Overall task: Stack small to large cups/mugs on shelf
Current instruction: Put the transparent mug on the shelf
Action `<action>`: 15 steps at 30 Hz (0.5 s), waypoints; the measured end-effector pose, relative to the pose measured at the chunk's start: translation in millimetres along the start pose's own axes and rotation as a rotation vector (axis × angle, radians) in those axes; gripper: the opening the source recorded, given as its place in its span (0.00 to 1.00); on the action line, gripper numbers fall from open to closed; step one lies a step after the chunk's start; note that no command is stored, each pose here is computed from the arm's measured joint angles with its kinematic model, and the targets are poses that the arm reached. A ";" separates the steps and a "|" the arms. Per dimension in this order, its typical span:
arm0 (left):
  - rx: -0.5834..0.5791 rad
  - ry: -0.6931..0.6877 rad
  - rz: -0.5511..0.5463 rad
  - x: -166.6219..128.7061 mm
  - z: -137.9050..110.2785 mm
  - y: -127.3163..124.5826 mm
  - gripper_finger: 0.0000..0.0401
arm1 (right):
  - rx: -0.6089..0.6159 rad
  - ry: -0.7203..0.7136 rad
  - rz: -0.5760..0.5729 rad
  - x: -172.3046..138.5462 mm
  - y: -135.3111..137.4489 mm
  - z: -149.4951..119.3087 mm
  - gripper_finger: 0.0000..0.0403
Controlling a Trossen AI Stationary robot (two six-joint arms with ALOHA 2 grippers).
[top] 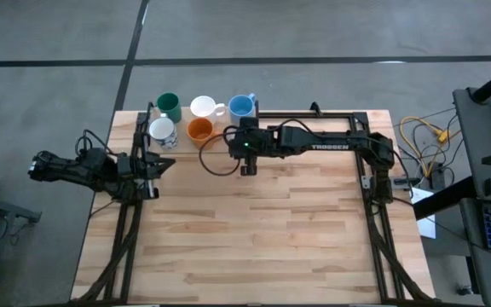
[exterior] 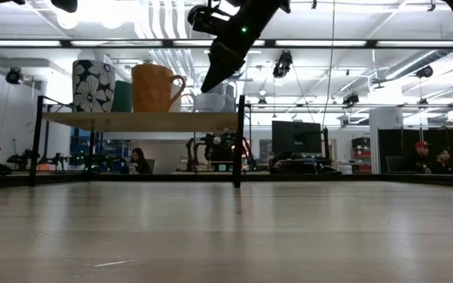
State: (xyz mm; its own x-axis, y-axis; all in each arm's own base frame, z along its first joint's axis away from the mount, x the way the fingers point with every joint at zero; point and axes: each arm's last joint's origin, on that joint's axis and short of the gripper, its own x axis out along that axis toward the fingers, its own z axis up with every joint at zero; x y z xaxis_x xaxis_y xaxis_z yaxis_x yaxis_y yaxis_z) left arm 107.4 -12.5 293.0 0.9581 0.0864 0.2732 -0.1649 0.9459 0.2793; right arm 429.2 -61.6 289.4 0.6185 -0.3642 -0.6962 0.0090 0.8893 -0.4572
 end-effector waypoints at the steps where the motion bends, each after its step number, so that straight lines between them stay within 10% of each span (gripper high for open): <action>1: 0.001 0.000 0.000 0.0 0.0 0.0 0.00 | -0.009 -0.001 0.001 -0.3 0.5 0.3 0.02; 15: -0.027 0.052 -0.019 7.3 -6.6 -4.7 0.00 | -0.040 -0.175 0.118 -45.8 38.1 -15.2 0.02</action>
State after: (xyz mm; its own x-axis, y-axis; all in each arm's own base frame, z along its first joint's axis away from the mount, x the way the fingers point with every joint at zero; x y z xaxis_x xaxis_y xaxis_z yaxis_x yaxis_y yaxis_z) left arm 116.7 -14.3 287.6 0.9721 0.0836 0.2194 -0.1406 0.9556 0.2588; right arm 389.3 -15.2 295.5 0.7407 -0.2011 -0.6410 -0.1005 0.9102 -0.4017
